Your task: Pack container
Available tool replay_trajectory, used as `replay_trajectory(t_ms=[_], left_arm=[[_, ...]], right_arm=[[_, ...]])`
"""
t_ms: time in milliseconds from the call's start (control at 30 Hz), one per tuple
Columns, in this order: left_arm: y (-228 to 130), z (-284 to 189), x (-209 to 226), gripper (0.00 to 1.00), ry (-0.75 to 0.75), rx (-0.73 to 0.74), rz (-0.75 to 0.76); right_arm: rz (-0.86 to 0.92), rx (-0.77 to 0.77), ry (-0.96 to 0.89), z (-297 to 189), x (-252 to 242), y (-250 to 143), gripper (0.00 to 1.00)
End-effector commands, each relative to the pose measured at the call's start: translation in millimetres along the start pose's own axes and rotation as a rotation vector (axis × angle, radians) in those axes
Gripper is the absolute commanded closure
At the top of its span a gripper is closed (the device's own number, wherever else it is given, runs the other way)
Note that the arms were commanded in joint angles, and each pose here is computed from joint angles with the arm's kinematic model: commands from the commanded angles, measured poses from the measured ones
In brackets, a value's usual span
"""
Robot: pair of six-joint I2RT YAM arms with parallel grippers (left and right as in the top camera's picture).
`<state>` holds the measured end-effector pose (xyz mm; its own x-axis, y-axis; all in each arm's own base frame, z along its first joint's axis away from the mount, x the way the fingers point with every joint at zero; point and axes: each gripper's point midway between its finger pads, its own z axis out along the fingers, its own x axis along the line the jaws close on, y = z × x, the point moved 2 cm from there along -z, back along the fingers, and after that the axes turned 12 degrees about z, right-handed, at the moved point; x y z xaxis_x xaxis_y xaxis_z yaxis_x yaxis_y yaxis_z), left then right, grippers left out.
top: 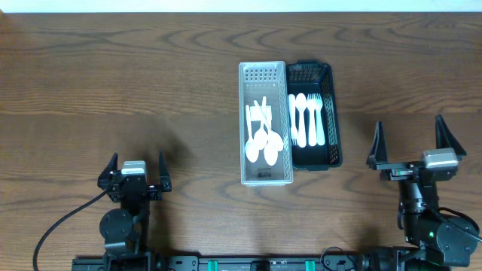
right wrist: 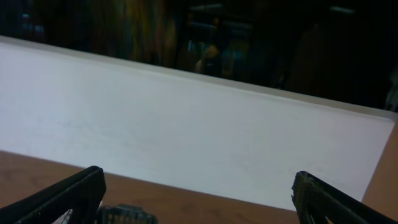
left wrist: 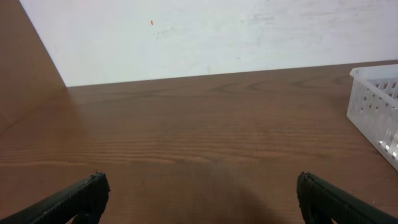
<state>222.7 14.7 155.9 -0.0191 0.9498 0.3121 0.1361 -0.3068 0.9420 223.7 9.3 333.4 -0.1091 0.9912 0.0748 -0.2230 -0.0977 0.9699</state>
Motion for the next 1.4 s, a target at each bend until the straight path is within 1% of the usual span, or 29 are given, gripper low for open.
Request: replay_trajectory(t_ms=[0, 567, 1000, 1367], left_arm=[[-14, 2, -3, 0.02, -0.001, 0.035, -0.009], [-14, 2, -3, 0.02, -0.001, 0.035, -0.009], [-14, 2, -3, 0.02, -0.001, 0.035, -0.009], [-14, 2, -3, 0.02, -0.001, 0.035, -0.009]], right_arm=[[-0.029, 0.006, 0.02, -1, 4, -6, 0.01], [-0.049, -0.022, 0.021, -13, 2, -33, 0.01], [-0.071, -0.079, 0.01, -21, 0, -40, 0.01], [-0.067, -0.051, 0.007, -24, -2, -67, 0.01]])
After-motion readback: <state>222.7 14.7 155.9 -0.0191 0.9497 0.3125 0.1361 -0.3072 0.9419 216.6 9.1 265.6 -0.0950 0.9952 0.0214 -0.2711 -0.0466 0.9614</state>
